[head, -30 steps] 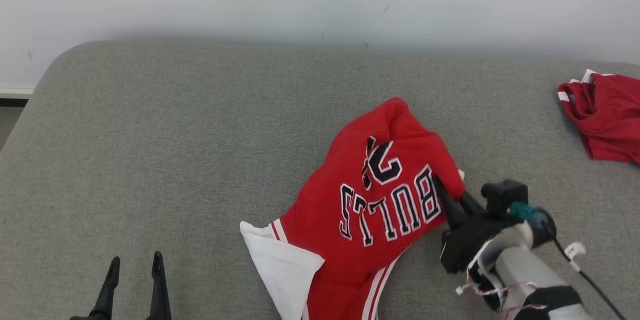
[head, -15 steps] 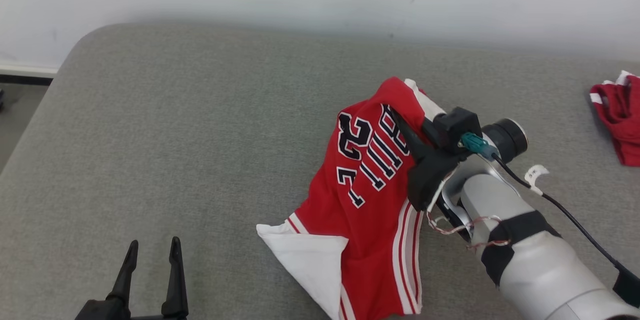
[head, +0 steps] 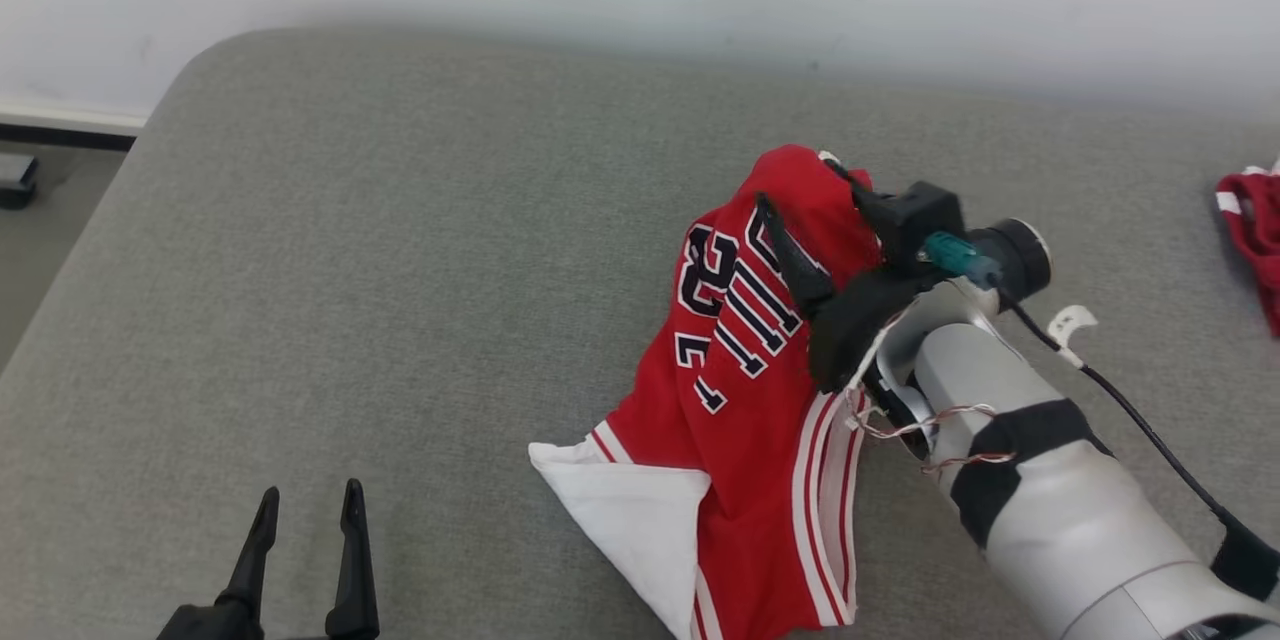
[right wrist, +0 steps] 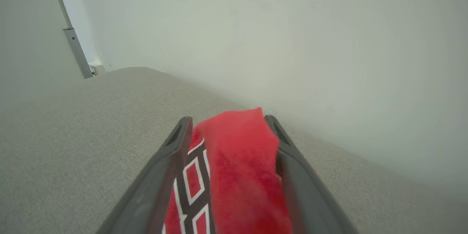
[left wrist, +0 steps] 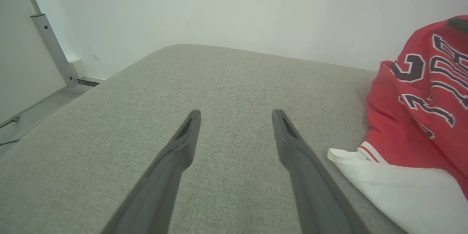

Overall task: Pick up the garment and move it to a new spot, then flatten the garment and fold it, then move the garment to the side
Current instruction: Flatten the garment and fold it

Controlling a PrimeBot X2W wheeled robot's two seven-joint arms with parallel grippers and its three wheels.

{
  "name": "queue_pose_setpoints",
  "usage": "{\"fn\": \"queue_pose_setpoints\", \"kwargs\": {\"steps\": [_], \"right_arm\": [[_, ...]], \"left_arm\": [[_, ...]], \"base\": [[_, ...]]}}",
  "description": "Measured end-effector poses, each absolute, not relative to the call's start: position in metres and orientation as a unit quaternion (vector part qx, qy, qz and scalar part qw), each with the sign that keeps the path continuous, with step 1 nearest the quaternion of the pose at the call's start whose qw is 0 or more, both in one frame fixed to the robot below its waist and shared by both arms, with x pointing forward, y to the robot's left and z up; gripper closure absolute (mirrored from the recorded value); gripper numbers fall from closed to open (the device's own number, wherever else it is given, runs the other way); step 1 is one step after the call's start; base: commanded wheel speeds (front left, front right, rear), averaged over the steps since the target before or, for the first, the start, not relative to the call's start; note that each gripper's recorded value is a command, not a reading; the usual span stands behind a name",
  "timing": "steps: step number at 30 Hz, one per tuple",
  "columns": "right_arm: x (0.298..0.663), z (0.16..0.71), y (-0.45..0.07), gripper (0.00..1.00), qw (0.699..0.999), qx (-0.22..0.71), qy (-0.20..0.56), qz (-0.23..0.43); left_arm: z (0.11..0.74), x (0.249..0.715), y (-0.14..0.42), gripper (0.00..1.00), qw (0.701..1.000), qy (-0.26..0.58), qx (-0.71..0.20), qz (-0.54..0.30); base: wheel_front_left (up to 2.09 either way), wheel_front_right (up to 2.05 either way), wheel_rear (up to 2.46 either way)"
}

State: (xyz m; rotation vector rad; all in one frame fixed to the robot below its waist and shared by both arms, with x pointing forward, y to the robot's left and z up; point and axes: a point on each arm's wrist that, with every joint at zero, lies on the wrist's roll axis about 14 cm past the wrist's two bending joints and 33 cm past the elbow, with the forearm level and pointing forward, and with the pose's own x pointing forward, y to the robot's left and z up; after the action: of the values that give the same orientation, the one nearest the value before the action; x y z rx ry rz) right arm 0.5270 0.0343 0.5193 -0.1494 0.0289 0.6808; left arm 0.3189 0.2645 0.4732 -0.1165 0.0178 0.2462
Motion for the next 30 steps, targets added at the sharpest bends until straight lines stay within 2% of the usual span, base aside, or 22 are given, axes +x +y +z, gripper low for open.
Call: {"fn": "queue_pose_setpoints", "kwargs": {"steps": [10,14,21,30], "right_arm": [[0.501,0.541,-0.035,0.00,0.964,-0.006,-0.037,0.264],[0.475,0.519,-0.065,0.00,0.971,0.005,-0.021,0.238],[0.418,0.461,-0.070,0.00,0.970,0.040,0.052,0.233],[0.375,0.398,-0.042,0.00,0.950,0.046,0.159,0.265]], "left_arm": [[0.478,0.326,0.248,0.00,0.994,-0.001,-0.058,0.091],[0.482,0.329,0.242,0.00,0.995,-0.007,-0.058,0.080],[0.479,0.326,0.240,0.00,0.995,-0.004,-0.059,0.077],[0.476,0.322,0.241,0.00,0.995,0.002,-0.057,0.079]], "base": [[0.00,0.00,0.00],[0.00,0.00,0.00],[0.00,0.00,0.00],[0.00,0.00,0.00]]}}
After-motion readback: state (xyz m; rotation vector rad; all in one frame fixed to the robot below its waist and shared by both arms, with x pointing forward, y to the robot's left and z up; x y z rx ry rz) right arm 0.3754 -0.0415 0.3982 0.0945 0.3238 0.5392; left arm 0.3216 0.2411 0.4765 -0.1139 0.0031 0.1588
